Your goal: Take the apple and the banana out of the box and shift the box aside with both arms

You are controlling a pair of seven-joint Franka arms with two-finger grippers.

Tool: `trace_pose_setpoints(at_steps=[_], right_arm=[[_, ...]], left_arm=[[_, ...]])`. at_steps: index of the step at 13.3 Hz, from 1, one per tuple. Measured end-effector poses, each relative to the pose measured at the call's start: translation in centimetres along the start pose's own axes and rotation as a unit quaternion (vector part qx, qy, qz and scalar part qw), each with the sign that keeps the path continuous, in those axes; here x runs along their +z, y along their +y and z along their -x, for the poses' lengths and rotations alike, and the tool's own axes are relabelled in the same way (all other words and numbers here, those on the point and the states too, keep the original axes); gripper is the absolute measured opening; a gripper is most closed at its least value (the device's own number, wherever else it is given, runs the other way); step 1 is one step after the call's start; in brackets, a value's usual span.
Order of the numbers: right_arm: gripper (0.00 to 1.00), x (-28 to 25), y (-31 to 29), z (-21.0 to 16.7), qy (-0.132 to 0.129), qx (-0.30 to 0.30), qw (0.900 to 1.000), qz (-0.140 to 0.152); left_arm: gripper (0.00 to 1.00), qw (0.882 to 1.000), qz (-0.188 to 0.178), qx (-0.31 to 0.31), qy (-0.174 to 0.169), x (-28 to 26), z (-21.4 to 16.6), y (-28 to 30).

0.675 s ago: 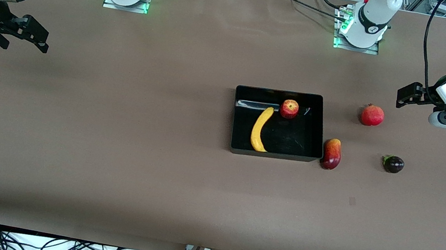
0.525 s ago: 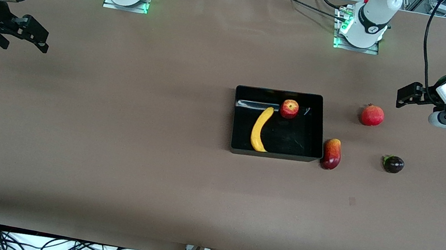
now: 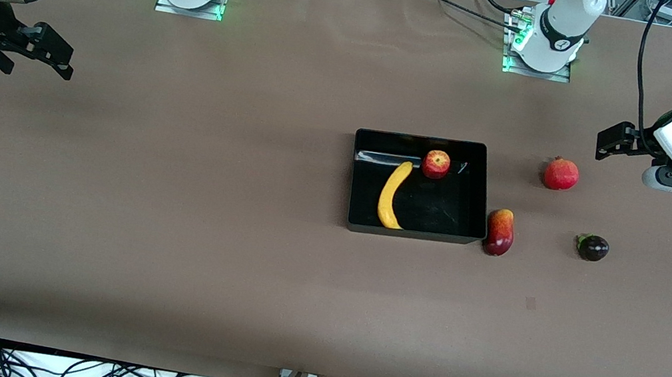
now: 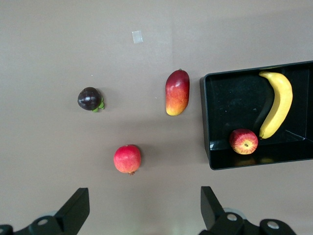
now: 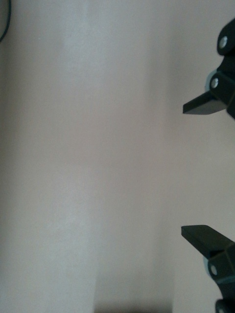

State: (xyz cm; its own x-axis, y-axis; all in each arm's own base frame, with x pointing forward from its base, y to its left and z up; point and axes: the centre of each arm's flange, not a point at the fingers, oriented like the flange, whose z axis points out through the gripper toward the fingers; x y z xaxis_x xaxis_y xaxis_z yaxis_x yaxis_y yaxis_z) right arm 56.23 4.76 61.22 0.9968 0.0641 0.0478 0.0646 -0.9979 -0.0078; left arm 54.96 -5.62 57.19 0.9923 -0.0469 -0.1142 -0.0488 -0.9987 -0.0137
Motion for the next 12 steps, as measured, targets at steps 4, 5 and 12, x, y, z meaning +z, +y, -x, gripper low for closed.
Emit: trace_pose_setpoints(at_steps=[4,5,12], right_arm=[[1.00,0.0,0.0,0.0,0.000,0.000,1.000,0.000],[1.00,0.0,0.0,0.0,0.000,0.000,1.000,0.000],[1.00,0.0,0.0,0.0,0.000,0.000,1.000,0.000]], left_arm=[[1.00,0.999,0.013,0.016,-0.046,1.9,-0.3,1.8],[1.00,0.998,0.014,0.025,-0.057,2.8,-0.6,3.1],[1.00,0.997,-0.015,-0.028,-0.071,17.0,-2.5,19.7]])
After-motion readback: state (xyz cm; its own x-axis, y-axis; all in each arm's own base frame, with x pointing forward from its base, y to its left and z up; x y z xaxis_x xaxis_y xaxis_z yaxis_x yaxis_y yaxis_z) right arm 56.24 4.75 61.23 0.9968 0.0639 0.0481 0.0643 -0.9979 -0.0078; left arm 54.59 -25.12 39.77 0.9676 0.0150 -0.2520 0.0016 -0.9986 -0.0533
